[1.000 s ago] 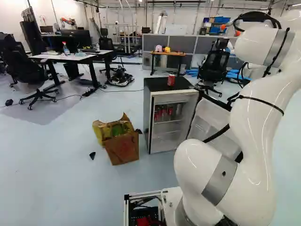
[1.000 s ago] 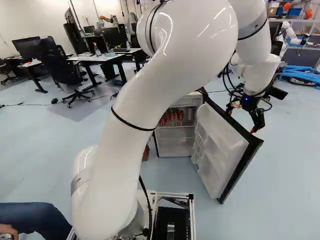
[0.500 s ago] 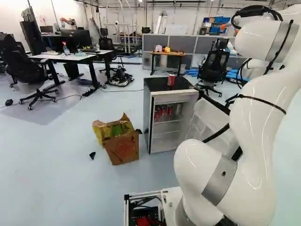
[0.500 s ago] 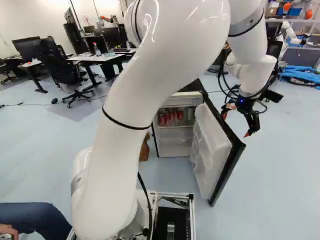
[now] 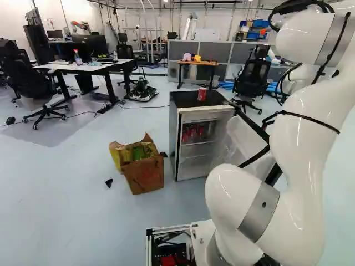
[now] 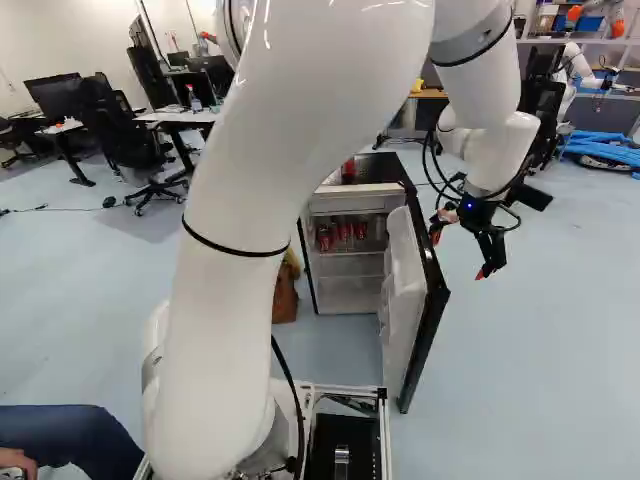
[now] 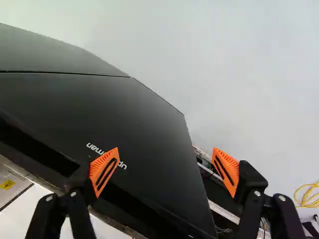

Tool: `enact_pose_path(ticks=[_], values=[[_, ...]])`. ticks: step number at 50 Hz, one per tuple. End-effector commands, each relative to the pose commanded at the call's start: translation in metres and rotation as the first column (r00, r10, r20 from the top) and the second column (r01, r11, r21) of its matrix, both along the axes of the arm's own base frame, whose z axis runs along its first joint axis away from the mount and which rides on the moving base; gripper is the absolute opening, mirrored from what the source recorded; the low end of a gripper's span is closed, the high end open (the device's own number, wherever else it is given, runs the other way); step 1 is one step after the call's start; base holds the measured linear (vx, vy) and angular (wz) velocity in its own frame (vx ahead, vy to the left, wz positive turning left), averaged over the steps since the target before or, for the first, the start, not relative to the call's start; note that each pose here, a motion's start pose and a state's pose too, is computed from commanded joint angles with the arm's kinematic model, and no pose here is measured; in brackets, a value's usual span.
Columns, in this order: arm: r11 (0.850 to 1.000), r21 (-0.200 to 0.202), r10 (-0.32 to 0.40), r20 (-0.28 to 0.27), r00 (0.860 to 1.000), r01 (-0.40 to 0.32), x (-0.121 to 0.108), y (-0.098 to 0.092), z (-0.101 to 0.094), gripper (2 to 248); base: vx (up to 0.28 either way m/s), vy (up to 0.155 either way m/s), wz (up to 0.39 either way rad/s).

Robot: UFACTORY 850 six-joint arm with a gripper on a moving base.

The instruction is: Grab a drink from the fridge

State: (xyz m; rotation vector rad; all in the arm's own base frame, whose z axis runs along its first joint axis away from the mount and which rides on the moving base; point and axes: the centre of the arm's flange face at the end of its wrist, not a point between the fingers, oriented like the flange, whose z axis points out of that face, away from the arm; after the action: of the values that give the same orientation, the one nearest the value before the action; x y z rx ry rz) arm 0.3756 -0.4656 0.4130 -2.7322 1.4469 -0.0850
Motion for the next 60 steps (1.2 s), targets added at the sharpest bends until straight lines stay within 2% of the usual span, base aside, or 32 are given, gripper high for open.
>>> enact_pose_path(ticks=[33, 60], values=[[0.999, 0.040, 0.038, -0.034, 0.999, -0.036, -0.021, 0.058, -0.002, 247, 0.000, 0.000, 0.000], [0.993, 0.023, 0.115, -0.053, 0.992, -0.114, -0.030, 0.105, -0.004, 247, 0.000, 0.000, 0.000]])
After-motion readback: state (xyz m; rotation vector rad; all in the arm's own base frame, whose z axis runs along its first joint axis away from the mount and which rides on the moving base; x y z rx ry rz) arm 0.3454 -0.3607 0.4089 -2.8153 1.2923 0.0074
